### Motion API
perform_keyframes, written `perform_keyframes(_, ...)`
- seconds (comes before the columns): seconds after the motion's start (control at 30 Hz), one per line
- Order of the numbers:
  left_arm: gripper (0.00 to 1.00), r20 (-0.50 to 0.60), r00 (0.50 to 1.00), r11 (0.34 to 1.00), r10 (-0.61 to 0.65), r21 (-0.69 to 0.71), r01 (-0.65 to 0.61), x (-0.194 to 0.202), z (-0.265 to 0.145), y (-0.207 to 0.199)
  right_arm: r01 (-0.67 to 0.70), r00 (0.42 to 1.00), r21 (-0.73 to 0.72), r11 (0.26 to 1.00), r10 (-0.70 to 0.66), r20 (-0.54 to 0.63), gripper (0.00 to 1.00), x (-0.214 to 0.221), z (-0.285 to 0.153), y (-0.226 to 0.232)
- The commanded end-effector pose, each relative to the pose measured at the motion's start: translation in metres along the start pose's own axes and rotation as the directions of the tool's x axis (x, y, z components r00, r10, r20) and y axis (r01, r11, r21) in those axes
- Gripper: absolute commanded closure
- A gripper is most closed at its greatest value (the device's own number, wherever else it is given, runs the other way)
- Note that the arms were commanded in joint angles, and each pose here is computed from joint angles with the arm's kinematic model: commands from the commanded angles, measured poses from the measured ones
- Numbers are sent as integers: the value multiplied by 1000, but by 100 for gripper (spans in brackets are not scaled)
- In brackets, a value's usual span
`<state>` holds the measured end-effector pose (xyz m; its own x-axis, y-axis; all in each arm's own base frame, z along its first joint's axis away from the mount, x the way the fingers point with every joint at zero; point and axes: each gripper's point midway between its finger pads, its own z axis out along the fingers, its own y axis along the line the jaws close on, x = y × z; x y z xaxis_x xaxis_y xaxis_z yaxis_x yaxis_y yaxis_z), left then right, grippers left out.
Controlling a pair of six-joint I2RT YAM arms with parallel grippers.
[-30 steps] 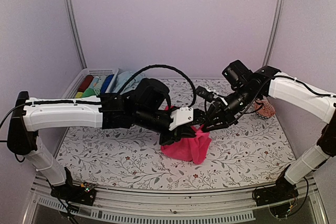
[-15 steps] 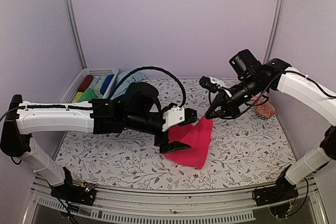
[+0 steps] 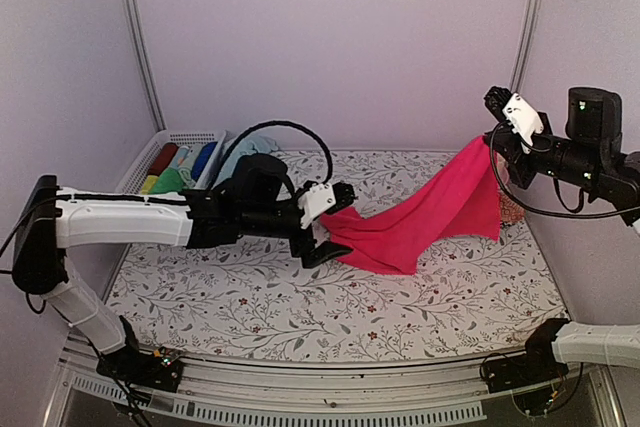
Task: Roll the towels
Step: Pick up the towel from the center of the board.
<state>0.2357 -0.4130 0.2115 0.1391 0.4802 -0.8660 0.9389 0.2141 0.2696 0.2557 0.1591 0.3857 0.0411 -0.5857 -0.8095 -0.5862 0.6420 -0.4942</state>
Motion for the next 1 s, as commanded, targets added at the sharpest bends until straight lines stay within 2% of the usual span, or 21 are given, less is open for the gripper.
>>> perform_keyframes(0.0,3,-8,1000,998,-26,-63,25,10,28,33,32,999,203,979,-28,-24,98,10,-13,-38)
perform_keyframes(0.27,14,-109,993,993,-38,-117,25,45,82,75,54,996,226,973,-36,-84,98,47,-5,-30)
perform_keyframes(0.53,17,-140,990,980,21,-192,-48,70,95,73,-6,994,249,968,33,-106,98,66,7,-34)
perform_keyframes(0.57,18,-167,986,983,22,-178,-52,84,102,68,-12,993,261,965,43,-112,98,68,8,-37)
perform_keyframes(0.8,33,-260,963,981,73,-155,-117,120,117,56,-65,984,307,949,112,-137,98,82,20,-54)
perform_keyframes(0.97,45,-305,948,967,85,-204,-152,136,124,63,-79,985,299,951,120,-123,98,83,23,-54)
